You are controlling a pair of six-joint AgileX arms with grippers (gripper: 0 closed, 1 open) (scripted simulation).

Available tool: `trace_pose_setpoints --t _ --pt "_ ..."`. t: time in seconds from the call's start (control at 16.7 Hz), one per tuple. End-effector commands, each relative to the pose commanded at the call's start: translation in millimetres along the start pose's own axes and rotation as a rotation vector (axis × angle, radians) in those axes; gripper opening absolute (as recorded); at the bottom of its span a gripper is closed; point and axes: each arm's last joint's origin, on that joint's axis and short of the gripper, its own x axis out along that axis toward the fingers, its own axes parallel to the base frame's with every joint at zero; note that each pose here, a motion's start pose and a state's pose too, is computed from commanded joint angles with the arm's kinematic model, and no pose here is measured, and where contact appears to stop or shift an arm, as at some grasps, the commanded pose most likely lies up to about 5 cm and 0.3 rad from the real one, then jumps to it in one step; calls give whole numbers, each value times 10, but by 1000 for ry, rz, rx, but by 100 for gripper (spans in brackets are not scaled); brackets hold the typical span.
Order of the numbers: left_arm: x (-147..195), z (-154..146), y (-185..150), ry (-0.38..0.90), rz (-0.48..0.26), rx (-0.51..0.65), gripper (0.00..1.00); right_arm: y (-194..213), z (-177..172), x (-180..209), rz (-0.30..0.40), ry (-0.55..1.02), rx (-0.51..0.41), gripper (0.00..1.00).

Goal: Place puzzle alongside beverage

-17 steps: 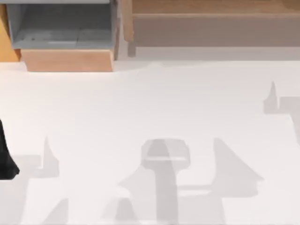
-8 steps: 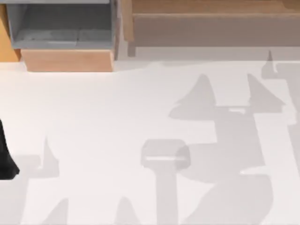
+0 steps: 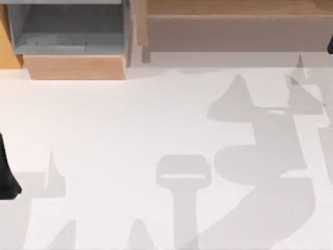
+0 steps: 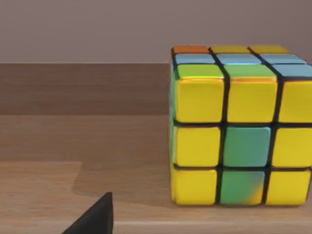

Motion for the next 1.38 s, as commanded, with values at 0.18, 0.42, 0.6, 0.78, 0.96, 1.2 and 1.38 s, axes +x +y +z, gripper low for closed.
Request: trace_pose_setpoints --t 0.18,0.42,0.6,0.78,0.96,1.2,1.38 --pt "0 0 0 0 0 0 100 2 4 20 0 4 0 100" --pt "0 0 0 0 0 0 100 -18 153 139 0 0 -1 100" --pt "0 0 0 0 0 0 100 -11 160 304 0 0 0 100" --pt "0 0 0 0 0 0 100 0 50 520 0 -1 0 100" --pt "0 0 0 0 0 0 100 0 0 600 0 0 0 100" --pt "0 0 0 0 0 0 100 0 0 600 0 0 0 92" --pt "0 0 0 0 0 0 100 0 0 600 0 0 0 70"
